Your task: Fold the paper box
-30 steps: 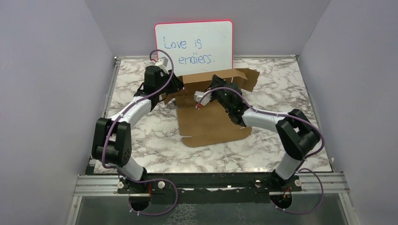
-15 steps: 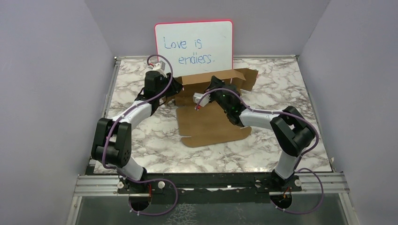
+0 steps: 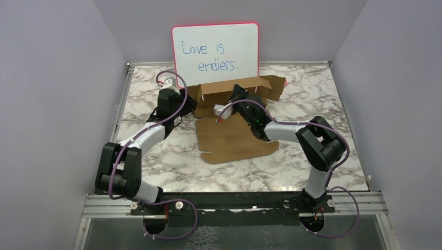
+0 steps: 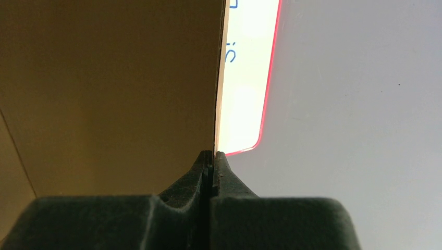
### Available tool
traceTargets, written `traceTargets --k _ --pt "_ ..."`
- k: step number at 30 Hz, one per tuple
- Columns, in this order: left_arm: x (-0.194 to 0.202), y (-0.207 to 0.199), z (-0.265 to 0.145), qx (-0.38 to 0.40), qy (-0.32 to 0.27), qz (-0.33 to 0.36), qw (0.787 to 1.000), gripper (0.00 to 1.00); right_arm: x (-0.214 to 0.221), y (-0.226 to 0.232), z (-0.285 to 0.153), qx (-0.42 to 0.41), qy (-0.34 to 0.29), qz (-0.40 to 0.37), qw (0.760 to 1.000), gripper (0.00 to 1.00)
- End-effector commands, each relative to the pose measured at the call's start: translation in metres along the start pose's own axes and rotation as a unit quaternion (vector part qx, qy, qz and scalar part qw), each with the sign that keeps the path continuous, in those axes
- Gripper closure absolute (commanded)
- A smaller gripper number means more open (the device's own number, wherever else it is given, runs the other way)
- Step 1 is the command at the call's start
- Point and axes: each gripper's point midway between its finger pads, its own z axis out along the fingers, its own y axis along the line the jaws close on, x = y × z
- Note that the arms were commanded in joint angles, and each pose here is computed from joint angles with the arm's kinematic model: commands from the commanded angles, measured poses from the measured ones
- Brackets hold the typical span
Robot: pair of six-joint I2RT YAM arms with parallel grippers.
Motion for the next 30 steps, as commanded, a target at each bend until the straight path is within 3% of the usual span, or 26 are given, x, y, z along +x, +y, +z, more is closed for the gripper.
traceTargets --k 1,18,30 --pt "0.003 0.014 -0.001 -0.028 -0.026 -0.022 0.999 0.49 -0.010 0.016 0.005 -0.016 -0.018 -0.011 1.000 0.99" --pt "0.046 0.034 0.047 -0.039 0.021 -0.060 0.997 0.49 -0.010 0.015 0.004 -0.017 -0.020 -0.021 0.999 0.99" --pt "0.046 -0.028 0.055 0.051 0.017 -0.007 0.999 0.52 -0.009 0.006 0.003 -0.009 -0.017 -0.020 1.000 0.99"
